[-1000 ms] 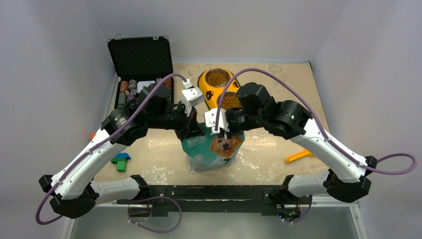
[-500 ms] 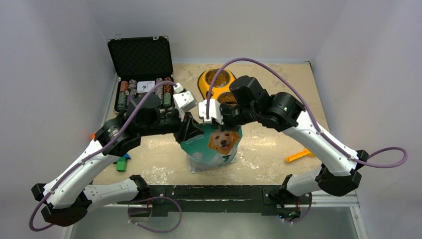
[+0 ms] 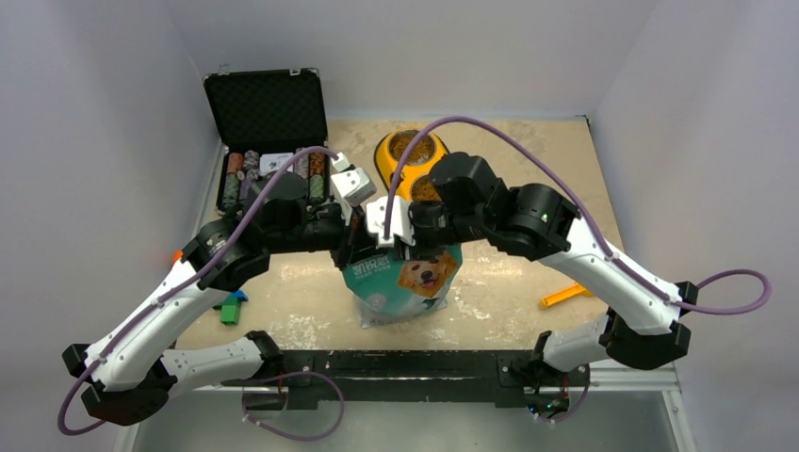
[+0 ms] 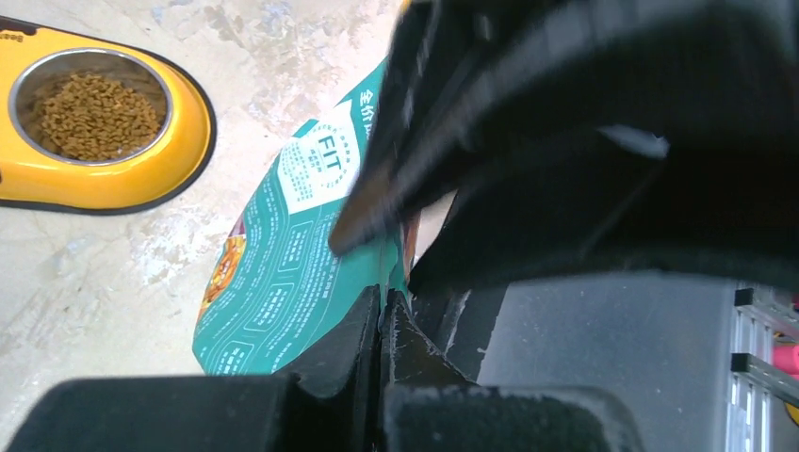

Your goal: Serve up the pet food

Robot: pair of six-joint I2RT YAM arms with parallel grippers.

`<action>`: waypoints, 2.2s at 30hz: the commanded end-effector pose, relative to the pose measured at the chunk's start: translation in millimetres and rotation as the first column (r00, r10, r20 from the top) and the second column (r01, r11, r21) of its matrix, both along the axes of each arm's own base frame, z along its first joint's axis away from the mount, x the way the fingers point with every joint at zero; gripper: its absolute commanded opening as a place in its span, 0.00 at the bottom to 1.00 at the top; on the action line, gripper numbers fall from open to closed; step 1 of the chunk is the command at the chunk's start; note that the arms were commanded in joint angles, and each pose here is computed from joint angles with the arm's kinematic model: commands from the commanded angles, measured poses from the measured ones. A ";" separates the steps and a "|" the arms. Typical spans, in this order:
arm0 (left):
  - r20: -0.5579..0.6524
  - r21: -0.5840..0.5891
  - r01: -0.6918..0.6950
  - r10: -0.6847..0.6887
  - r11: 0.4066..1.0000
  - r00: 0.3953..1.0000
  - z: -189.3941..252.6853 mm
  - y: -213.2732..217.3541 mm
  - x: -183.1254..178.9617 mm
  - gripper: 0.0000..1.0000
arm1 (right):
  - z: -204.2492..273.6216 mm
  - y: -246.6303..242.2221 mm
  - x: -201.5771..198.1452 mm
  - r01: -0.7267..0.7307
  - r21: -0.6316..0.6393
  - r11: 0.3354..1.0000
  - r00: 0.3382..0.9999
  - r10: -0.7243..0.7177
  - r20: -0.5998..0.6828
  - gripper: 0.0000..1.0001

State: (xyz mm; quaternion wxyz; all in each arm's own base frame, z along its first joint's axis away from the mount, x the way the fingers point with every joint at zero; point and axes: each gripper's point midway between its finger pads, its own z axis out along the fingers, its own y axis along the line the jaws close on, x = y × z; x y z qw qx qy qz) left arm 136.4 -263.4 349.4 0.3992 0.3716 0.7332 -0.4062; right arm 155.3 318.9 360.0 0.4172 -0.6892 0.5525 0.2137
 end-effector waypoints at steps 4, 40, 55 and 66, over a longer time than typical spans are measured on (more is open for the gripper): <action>-0.003 -0.140 0.015 -0.015 0.990 1.000 51.1 -12.8 1.7 0.00 | -19.9 8.8 19.3 0.017 -0.021 1.000 0.982 -0.013 0.189 0.00; 0.145 0.030 -0.106 0.101 0.994 0.984 4.9 45.7 -1.9 0.00 | 3.2 -46.8 58.8 0.222 0.112 0.969 0.936 -0.244 0.253 0.03; 0.134 0.022 -0.101 0.097 0.995 0.986 7.8 55.4 -13.7 0.00 | -7.8 -75.8 78.1 0.305 0.066 0.950 0.899 -0.310 0.309 0.00; 0.127 0.022 -0.113 0.109 0.993 0.986 8.5 63.8 -19.8 0.00 | -7.9 -88.5 94.2 0.405 0.056 0.913 0.853 -0.399 0.336 0.00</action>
